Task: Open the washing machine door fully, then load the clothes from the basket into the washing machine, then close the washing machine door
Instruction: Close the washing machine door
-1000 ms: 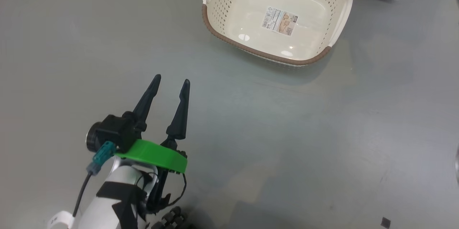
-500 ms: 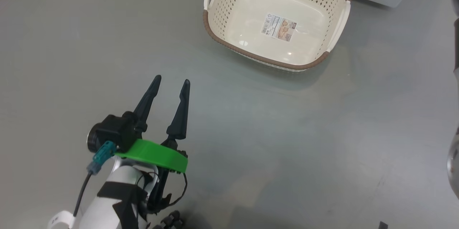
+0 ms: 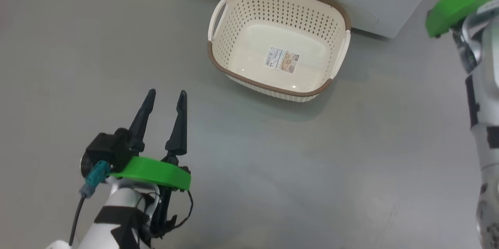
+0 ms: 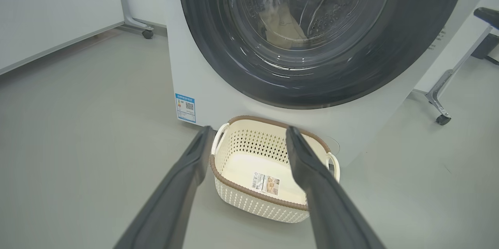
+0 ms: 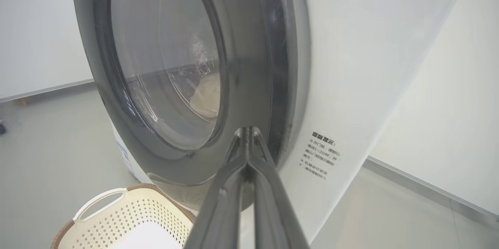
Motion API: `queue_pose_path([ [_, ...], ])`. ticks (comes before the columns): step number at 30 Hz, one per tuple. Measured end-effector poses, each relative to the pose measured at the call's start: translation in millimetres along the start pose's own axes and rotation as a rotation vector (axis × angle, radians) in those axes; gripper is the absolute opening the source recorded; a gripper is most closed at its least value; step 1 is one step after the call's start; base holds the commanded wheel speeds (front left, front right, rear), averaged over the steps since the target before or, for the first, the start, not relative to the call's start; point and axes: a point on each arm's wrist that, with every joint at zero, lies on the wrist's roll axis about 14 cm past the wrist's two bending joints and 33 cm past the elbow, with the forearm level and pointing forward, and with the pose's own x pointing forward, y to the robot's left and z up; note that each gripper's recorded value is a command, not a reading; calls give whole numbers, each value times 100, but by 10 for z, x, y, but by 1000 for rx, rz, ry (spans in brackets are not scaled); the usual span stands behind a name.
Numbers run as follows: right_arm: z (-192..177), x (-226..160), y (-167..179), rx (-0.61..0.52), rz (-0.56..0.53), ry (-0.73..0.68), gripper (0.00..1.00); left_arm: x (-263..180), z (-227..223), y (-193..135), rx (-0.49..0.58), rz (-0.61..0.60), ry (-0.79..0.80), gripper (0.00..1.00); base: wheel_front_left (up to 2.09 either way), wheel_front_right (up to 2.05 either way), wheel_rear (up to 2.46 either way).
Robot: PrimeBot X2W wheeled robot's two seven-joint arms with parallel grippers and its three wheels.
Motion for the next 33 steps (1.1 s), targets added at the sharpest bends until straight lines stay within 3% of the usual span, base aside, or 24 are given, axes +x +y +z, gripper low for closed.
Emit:
queue_pose_path([
  [13,38,-1112,-232,28,-95,27,0,-125,241,-227,-20,-57,-77,100,0,0,0],
  [22,135,-1898,-546,49,-248,26,0,-189,270,-483,-15,-136,-85,100,0,0,0],
  [33,183,-2716,-885,79,-453,30,0,-316,279,-494,5,-135,-90,100,0,0,0],
])
